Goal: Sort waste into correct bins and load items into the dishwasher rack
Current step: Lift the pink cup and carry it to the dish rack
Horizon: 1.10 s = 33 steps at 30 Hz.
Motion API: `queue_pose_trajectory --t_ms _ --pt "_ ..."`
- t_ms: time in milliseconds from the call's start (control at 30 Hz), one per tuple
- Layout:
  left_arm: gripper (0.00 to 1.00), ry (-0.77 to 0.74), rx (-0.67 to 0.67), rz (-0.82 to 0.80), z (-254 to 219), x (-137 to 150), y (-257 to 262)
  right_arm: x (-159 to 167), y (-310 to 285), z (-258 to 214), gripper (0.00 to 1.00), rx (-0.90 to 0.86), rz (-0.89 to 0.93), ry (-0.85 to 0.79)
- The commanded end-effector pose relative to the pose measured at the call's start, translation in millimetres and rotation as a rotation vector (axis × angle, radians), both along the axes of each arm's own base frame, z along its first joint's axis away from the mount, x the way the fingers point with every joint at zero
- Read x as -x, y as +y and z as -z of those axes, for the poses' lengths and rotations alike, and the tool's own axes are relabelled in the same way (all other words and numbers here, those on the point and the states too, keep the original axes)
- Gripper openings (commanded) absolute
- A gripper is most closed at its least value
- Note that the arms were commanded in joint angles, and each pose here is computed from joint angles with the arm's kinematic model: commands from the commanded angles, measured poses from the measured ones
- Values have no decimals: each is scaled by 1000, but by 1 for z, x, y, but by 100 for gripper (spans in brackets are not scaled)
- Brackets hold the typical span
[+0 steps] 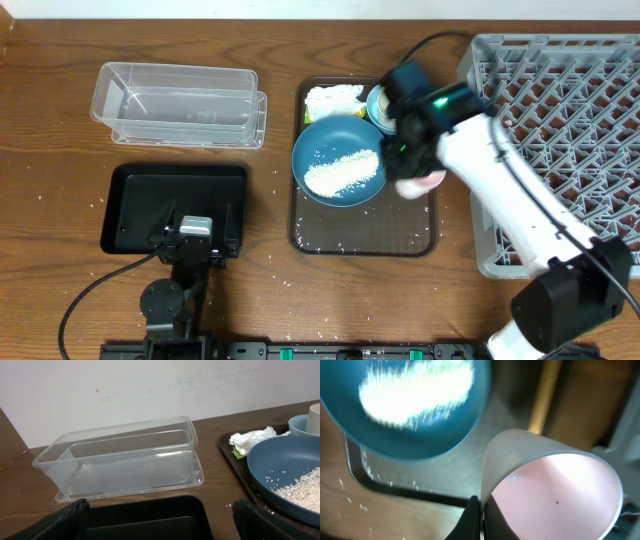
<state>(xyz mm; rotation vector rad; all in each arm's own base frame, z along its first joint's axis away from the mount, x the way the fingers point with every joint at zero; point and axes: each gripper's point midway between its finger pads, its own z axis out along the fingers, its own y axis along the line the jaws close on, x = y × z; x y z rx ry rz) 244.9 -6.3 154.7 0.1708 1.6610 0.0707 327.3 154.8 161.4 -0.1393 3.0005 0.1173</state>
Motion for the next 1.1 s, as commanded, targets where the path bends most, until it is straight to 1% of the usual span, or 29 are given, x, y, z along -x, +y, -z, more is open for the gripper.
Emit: queue_pose_trajectory --t_ms 0,167,333,400,500,633,733,833,933,1067 --pt "93 49 -5 14 16 1 -2 -25 -27 -27 1 -19 42 -76" --pt "93 49 -5 14 16 1 -2 -57 -64 -58 1 -121 74 -170" --pt "93 49 -5 14 16 1 -2 -89 -107 -94 1 -290 94 -313" --pt "93 49 -5 14 16 1 -2 -105 -132 -111 1 -405 119 -401" --pt "93 49 -5 14 16 1 -2 -121 -168 -131 1 -518 153 -522" --pt "93 49 -5 14 16 1 -2 -140 -223 -153 1 -559 160 -727" --pt "93 49 -5 14 16 1 -2 -149 -255 -153 1 -533 192 -809" --pt "93 49 -5 14 16 1 -2 -154 -269 -144 1 -544 186 -854" --pt "93 50 -5 14 16 1 -2 -162 -269 -132 1 -608 120 -898" --pt "93 49 -5 14 16 1 -2 -179 -265 -115 1 -743 51 -934"
